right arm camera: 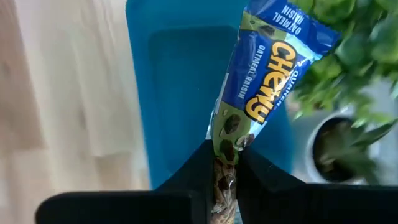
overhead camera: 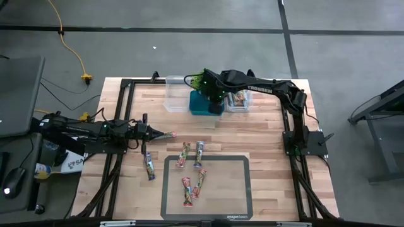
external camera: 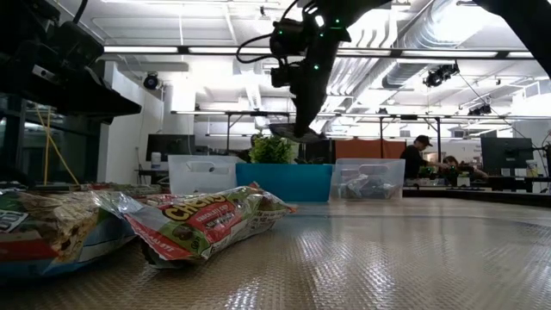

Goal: Pick and place Granola Bars by type
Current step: Put the blue granola bar into the blue bin

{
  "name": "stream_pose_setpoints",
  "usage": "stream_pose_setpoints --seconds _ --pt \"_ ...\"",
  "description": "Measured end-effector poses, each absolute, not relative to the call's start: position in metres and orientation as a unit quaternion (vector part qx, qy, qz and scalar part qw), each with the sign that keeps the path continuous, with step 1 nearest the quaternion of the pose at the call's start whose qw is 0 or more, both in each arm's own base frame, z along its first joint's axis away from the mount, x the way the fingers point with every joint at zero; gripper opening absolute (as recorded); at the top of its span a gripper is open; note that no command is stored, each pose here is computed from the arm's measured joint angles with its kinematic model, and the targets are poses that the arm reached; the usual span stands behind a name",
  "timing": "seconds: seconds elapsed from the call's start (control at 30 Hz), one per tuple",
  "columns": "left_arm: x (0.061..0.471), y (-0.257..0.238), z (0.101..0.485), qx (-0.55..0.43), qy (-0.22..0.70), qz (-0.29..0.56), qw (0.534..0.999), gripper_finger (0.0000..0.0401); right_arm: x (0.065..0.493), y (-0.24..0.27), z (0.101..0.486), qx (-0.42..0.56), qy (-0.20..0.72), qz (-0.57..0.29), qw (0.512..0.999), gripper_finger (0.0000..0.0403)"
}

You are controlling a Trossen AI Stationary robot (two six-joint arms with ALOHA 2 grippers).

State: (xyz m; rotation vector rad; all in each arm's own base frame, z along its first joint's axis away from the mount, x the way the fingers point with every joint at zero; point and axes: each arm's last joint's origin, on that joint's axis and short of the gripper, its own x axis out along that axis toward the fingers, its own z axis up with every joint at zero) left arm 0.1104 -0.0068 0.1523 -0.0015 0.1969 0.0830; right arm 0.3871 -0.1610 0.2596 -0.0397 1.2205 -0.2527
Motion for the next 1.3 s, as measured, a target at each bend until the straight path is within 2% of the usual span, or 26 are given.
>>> stream_pose_setpoints --seconds 0.23,0.33,0.6,0.7,1.13,1.3 --pt "0.11 -0.007 0.152 -0.001 0.098 0.041 0.994 0.0001 0.392 -0.164 0.262 -0.163 0.569 -0.07 0.803 0.0031" --pt "0.11 -0.007 0.152 -0.001 0.098 0.041 0.994 0.0001 0.396 -0.166 0.262 -0.189 0.557 -0.071 0.806 0.0031" --pt "0.11 -0.007 0.152 -0.001 0.098 0.041 0.994 0.0001 0.404 -0.167 0.258 -0.16 0.523 -0.039 0.836 0.0035" --pt "0.11 -0.007 0.152 -0.001 0.098 0.041 0.994 0.0001 0.404 -0.169 0.249 -0.121 0.526 -0.022 0.842 0.0033" --pt "0.11 -0.007 0.152 -0.001 0.098 0.041 0.994 0.0001 0.396 -0.175 0.189 -0.028 0.65 0.009 0.76 0.0039" --pt "0.11 -0.007 0.152 -0.001 0.098 0.041 0.994 0.0001 0.397 -0.173 0.181 -0.014 0.662 0.011 0.749 0.0043"
